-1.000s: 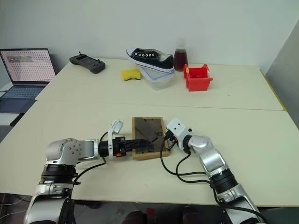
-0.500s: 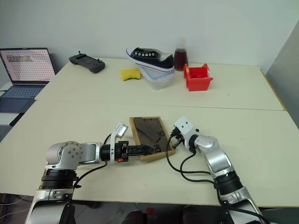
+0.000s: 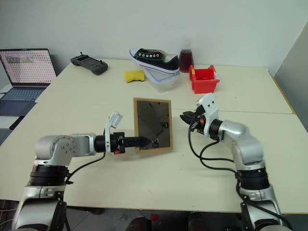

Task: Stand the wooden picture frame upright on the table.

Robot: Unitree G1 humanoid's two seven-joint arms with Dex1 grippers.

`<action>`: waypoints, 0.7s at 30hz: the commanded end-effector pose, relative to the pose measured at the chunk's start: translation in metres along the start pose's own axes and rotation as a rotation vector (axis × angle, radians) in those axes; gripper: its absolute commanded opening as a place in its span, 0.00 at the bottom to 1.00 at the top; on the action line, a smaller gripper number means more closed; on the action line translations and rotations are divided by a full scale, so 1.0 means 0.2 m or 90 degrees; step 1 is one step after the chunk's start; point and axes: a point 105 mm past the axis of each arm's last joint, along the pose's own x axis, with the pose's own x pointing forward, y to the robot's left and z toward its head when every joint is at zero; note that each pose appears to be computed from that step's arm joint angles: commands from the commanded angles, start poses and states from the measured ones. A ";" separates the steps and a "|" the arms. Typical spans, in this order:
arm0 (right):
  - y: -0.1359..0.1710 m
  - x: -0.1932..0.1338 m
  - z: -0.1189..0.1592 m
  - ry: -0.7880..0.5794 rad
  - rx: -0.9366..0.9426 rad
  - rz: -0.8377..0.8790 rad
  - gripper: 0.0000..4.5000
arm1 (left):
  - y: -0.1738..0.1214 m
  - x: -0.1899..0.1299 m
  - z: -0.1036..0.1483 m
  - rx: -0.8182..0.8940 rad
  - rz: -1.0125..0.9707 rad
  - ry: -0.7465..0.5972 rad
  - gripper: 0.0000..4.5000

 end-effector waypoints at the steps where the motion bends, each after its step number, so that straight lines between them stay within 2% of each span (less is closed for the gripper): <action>1: 0.11 0.00 0.20 -0.044 0.005 0.128 0.43 | -0.14 -0.01 0.15 0.082 -0.070 -0.024 0.28; 6: 0.12 0.07 0.27 -0.048 -0.002 0.163 0.69 | -0.20 0.00 0.16 0.073 -0.095 -0.017 0.28; 12: 0.20 0.22 0.31 -0.065 -0.008 0.193 0.99 | -0.20 0.01 0.15 0.078 -0.085 -0.012 0.28; 17: 0.32 0.25 0.33 -0.073 -0.025 0.251 0.99 | -0.20 0.00 0.12 0.073 -0.081 -0.008 0.28; 21: 0.39 0.14 0.31 -0.058 0.019 0.326 0.99 | -0.18 -0.02 0.10 0.066 -0.065 -0.010 0.28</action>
